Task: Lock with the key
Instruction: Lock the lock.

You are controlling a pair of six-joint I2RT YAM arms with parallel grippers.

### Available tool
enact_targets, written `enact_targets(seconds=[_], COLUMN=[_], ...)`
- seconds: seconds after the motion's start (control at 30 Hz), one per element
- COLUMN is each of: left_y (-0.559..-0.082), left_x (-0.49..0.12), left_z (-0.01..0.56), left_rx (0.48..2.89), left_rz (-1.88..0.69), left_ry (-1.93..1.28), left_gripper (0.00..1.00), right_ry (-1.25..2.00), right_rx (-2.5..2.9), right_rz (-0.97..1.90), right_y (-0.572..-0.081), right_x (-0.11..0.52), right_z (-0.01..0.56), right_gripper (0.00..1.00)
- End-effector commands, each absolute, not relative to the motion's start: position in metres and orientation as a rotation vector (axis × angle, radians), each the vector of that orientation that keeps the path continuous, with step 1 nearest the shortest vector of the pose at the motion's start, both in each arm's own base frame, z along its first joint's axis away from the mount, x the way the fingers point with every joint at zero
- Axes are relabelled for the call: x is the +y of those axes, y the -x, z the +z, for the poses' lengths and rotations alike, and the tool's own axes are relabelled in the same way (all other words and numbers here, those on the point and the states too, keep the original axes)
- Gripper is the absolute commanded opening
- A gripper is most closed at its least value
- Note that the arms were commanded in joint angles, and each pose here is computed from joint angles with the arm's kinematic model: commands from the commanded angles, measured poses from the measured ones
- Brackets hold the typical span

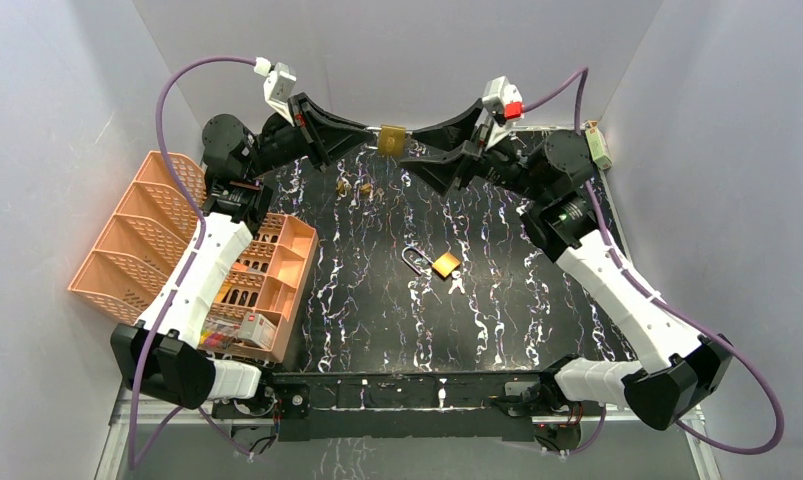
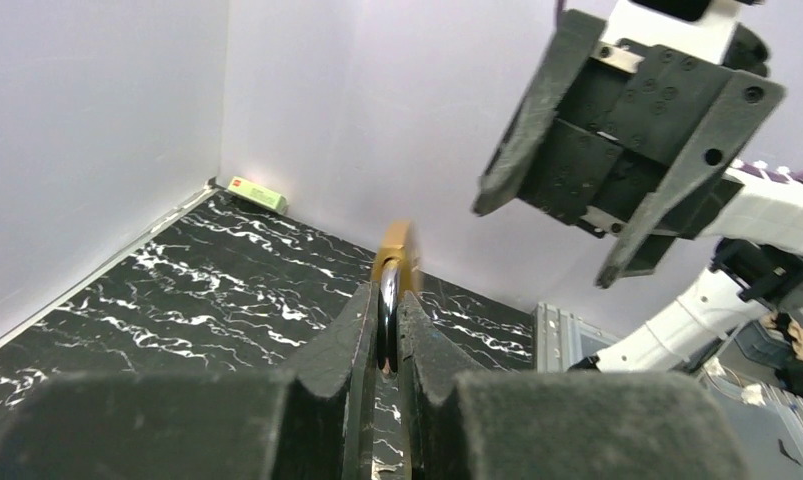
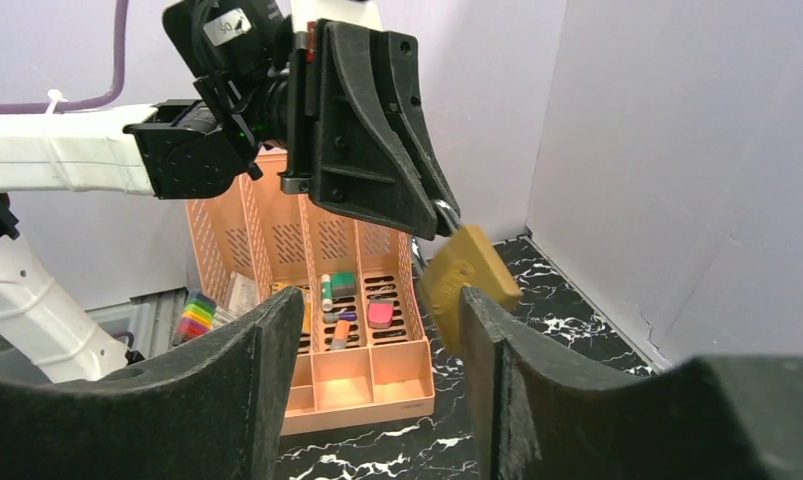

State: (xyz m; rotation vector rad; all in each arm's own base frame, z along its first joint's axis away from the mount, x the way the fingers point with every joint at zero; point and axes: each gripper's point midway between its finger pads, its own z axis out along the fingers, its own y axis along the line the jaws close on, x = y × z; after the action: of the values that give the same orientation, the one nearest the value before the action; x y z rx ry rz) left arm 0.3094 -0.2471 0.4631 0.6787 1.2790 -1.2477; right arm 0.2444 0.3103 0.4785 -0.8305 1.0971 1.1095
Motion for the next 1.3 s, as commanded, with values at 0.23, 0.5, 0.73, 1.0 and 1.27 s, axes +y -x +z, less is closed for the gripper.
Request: enact_targets(seconds=[0.23,0.5,0.73,1.0,1.27], left_y=[-0.304,-0.289,-0.285,-0.288,-0.289], left_x=[-0.234,-0.236,-0.237,-0.239,-0.239], left_z=[0.503,0.514,0.518,0.515,0.514], left_rx=[1.160,1.121,1.101,1.101,1.100], left_rz=[-1.157,-1.191,-1.207,-1.233,-1.238], left_ry=[-0.659,-0.722,-0.740,-0.729,-0.727], left_gripper=[0.00,0.00,0.00,0.00,0.00], right_ry=[0.807,0.936,1.052,1.052,1.043], right_rx=[1.035,1.030,1.028,1.025,1.025], right_rz=[1.152,1.334,1.405,1.408,1.420], right_y=[-0.243,-0.253,-0.256,-0.258,-0.264], right_x=[0.298,0.289,0.295,0.297,0.302], right_z=[0.501,0.484,0.480,0.482,0.483], right_gripper=[0.71,0.70,0.60,0.48,0.44])
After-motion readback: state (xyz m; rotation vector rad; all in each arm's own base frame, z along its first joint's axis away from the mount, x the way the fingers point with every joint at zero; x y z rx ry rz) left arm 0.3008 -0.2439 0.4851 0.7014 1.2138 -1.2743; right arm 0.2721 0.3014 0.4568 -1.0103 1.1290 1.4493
